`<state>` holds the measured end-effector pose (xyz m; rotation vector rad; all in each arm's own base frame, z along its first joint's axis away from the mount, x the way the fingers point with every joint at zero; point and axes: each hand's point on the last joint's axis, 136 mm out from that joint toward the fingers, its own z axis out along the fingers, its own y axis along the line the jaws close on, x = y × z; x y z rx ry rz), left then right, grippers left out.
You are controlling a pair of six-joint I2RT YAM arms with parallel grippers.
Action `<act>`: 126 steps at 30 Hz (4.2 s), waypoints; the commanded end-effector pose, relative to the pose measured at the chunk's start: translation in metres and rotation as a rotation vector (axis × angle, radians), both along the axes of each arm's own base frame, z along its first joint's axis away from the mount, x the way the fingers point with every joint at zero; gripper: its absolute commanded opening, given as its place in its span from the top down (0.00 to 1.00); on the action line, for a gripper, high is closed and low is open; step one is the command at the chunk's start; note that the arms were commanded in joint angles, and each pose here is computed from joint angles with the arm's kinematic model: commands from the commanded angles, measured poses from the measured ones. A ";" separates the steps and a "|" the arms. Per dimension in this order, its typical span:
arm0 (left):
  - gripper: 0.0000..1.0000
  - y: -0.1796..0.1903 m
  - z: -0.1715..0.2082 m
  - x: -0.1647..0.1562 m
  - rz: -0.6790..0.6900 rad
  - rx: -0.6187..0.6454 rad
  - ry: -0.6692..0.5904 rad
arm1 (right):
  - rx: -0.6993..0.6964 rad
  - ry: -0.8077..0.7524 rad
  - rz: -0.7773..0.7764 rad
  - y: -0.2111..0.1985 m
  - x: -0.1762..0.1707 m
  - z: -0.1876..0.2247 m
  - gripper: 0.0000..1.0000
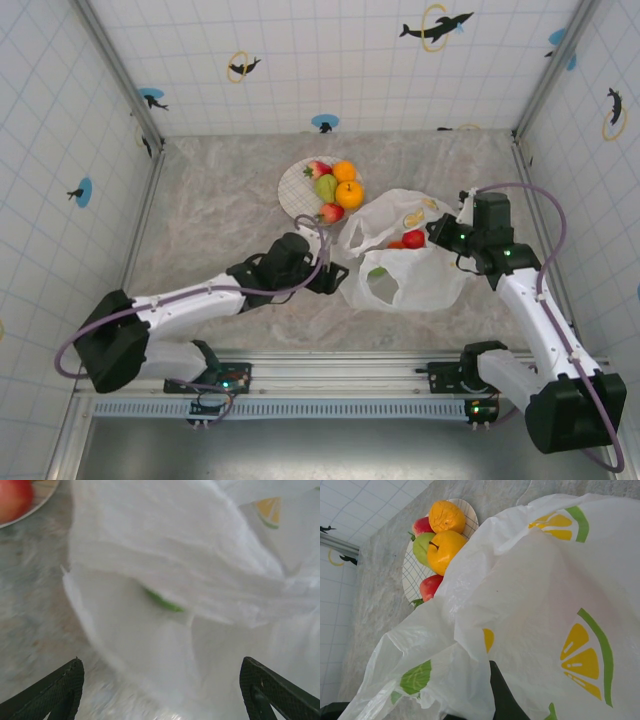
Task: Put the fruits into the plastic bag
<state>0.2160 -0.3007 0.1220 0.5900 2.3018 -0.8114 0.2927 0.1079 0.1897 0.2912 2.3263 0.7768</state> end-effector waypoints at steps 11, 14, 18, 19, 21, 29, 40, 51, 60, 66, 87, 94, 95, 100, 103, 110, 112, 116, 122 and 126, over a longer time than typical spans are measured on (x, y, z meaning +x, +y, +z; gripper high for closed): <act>0.40 -0.026 -0.039 -0.004 0.000 -0.129 0.283 | 0.005 -0.021 -0.010 -0.001 0.005 0.003 1.00; 0.61 -0.037 -0.038 -0.005 -0.034 -0.148 0.303 | -0.010 -0.026 -0.013 -0.003 0.004 0.007 1.00; 0.96 -0.045 -0.020 -0.010 -0.102 -0.192 0.279 | -0.040 -0.030 -0.007 -0.006 0.003 0.010 1.00; 1.00 -0.046 -0.014 -0.011 -0.115 -0.203 0.269 | -0.054 -0.033 -0.008 -0.008 0.003 0.012 1.00; 1.00 -0.047 0.004 -0.015 -0.148 -0.235 0.238 | -0.094 -0.036 -0.010 -0.013 0.003 0.016 1.00; 1.00 -0.054 0.071 -0.025 -0.241 -0.411 0.153 | -0.234 -0.100 -0.052 -0.033 0.008 0.052 1.00; 0.76 -0.046 0.041 -0.015 -0.194 -0.282 0.151 | -0.200 -0.072 -0.051 -0.029 0.007 0.033 1.00; 0.26 0.007 0.071 0.016 -0.119 -0.185 -0.020 | -0.194 -0.070 -0.050 -0.029 0.007 0.030 1.00; 0.22 0.052 0.080 0.096 0.181 -0.114 -0.054 | -0.183 -0.076 -0.046 -0.027 0.011 0.030 1.00; 0.20 0.046 0.056 0.145 0.238 -0.025 -0.033 | -0.173 -0.083 -0.032 -0.023 0.012 0.033 1.00; 0.14 -0.007 -0.048 0.210 0.022 0.182 0.052 | -0.172 -0.075 -0.029 -0.025 0.011 0.028 1.00; 0.15 -0.014 -0.065 0.213 -0.011 0.198 0.093 | -0.177 -0.072 -0.035 -0.027 0.010 0.026 1.00; 0.16 -0.014 -0.067 0.212 -0.013 0.200 0.097 | -0.177 -0.071 -0.035 -0.027 0.010 0.026 1.00; 0.21 -0.014 -0.074 0.211 -0.022 0.210 0.116 | -0.172 -0.070 -0.034 -0.026 0.010 0.026 1.00; 0.25 -0.015 -0.079 0.210 -0.029 0.216 0.133 | -0.173 -0.069 -0.034 -0.026 0.010 0.025 1.00; 0.31 -0.015 -0.081 0.211 -0.027 0.220 0.147 | -0.172 -0.066 -0.035 -0.026 0.009 0.024 1.00; 0.35 -0.015 -0.076 0.211 -0.022 0.218 0.140 | -0.170 -0.068 -0.036 -0.026 0.009 0.024 1.00; 0.41 -0.010 -0.063 0.213 0.001 0.224 0.107 | -0.167 -0.066 -0.036 -0.026 0.009 0.023 1.00; 0.47 0.005 -0.032 0.206 0.061 0.213 0.043 | -0.159 -0.069 -0.034 -0.025 0.011 0.024 1.00; 0.48 0.019 -0.010 0.189 0.087 0.195 0.004 | -0.158 -0.072 -0.033 -0.024 0.012 0.025 1.00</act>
